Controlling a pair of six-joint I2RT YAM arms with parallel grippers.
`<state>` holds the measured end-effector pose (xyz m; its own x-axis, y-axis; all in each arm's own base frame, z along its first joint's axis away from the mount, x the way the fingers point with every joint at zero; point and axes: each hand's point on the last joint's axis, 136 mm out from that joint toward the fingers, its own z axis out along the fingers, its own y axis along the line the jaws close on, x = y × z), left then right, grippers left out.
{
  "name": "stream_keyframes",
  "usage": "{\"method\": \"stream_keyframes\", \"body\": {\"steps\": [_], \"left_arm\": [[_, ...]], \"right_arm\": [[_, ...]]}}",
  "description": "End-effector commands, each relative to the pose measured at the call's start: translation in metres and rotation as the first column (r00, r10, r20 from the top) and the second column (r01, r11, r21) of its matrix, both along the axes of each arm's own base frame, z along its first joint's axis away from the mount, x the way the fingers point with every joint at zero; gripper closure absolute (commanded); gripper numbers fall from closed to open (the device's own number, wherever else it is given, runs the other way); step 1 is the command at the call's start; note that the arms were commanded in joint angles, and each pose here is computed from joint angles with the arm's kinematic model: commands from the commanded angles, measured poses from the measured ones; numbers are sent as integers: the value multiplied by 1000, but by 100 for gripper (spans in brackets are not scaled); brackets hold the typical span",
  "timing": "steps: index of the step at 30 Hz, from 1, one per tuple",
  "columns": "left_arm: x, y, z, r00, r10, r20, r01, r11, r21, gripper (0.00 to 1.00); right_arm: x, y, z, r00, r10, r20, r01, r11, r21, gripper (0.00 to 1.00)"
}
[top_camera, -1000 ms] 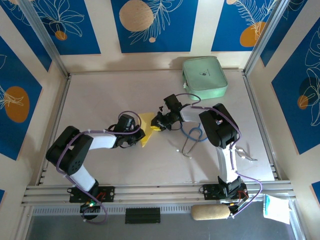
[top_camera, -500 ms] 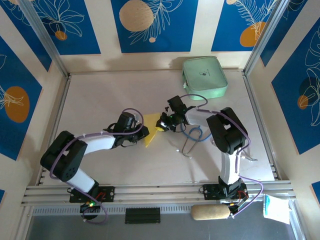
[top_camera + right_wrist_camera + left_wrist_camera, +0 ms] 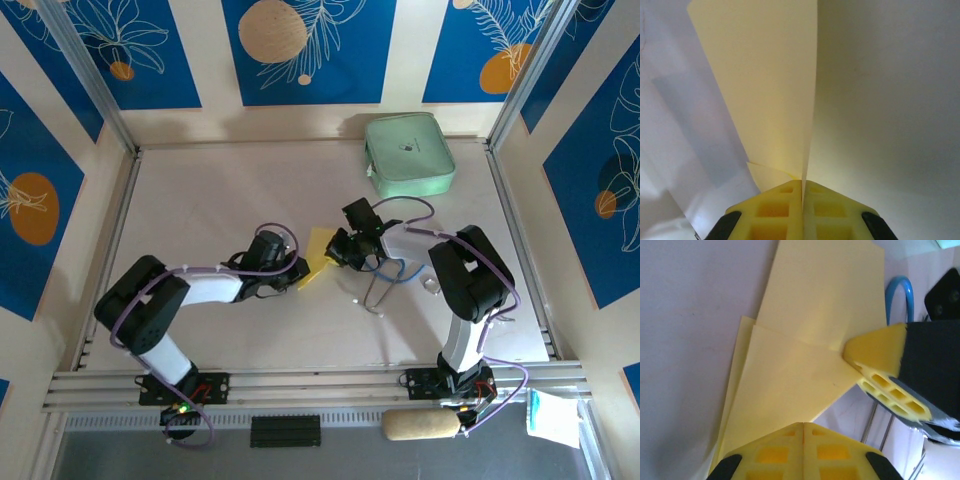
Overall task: Fold a paper plane with a square sheet of paper (pick it up from the middle)
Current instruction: Move the paper to the center of the table.
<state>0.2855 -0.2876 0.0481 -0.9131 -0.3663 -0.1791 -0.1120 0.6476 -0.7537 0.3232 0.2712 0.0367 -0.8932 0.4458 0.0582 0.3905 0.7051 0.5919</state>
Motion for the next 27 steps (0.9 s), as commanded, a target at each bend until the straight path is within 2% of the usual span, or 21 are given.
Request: {"method": "stream_keyframes", "body": {"steps": [1, 11, 13, 18, 27], "left_arm": [[11, -5, -2, 998, 56, 11, -56, 998, -20, 94], [20, 4, -25, 996, 89, 16, -90, 993, 75, 95], [18, 4, -33, 996, 86, -5, -86, 993, 76, 96], [9, 3, -49, 994, 78, -70, -72, 994, 80, 97], [3, 5, -52, 992, 72, -101, -63, 994, 93, 97]], "right_arm": [[-3, -1, 4, 999, -33, -21, 33, 999, 1, 97], [-10, 2, 2, 998, -20, -61, 22, 999, 33, 96], [-12, 5, 3, 998, -5, -68, 9, 999, 51, 93], [-18, 16, 3, 994, 57, -95, -47, 993, 109, 72], [-17, 16, -2, 990, 72, -119, -58, 992, 112, 72]]}}
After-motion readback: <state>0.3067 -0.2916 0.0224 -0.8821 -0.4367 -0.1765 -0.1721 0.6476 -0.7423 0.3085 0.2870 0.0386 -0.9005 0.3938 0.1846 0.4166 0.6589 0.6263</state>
